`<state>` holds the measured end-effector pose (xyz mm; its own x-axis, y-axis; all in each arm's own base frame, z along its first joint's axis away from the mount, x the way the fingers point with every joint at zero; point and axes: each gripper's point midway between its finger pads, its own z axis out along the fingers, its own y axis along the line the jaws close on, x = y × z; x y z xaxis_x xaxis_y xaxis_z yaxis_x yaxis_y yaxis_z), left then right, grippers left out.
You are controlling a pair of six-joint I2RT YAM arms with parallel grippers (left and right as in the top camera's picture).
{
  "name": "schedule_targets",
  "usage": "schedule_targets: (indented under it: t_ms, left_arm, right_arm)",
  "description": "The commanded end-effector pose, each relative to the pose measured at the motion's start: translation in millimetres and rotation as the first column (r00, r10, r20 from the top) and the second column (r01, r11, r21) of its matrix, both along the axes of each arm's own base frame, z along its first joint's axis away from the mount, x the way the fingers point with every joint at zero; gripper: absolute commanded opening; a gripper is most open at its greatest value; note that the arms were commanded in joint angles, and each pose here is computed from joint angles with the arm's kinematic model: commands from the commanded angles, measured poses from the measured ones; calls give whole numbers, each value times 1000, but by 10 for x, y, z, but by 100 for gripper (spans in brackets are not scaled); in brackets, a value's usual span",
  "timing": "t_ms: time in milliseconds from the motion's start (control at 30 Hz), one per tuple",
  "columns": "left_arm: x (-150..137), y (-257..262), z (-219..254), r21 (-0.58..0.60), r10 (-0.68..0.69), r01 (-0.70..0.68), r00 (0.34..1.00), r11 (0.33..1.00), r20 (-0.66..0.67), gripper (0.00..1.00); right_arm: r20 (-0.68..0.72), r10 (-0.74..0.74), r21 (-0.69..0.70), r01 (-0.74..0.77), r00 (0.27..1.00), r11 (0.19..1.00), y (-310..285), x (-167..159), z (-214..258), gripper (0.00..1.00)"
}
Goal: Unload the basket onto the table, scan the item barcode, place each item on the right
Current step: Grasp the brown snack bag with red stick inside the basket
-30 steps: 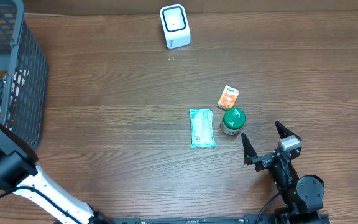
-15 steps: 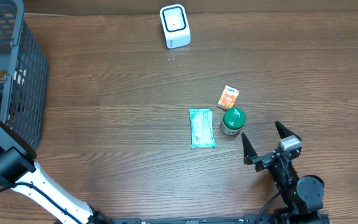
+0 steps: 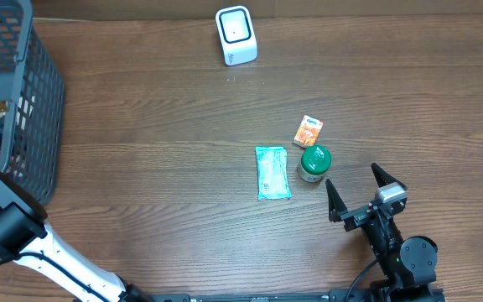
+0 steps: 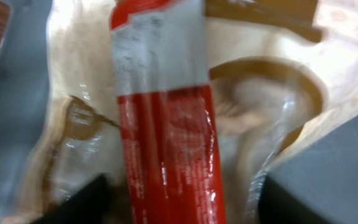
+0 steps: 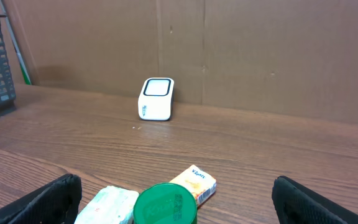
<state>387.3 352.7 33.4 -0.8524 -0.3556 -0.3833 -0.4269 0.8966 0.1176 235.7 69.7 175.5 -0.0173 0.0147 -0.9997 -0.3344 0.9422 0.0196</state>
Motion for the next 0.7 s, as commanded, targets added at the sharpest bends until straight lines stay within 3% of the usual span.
schedule_targets:
  t_ms: [0, 100, 300, 667]
  left_arm:
    - [-290, -278, -585, -126, -21, 6, 993, 992, -116, 30]
    - [-282, -294, -584, -131, 0, -15, 993, 991, -114, 16]
    - [-186, -229, -344, -120, 41, -51, 996, 992, -83, 4]
    - [132, 61, 946, -52, 168, -164, 981, 985, 94, 4]
  right_arm:
    - [4, -1, 1, 1, 1000, 1000, -3, 1, -18, 100]
    - [4, -1, 1, 1, 1000, 1000, -3, 1, -18, 100]
    - [4, -1, 1, 1, 1000, 1000, -3, 1, -18, 100]
    - [4, -1, 1, 1, 1000, 1000, -3, 1, -18, 100]
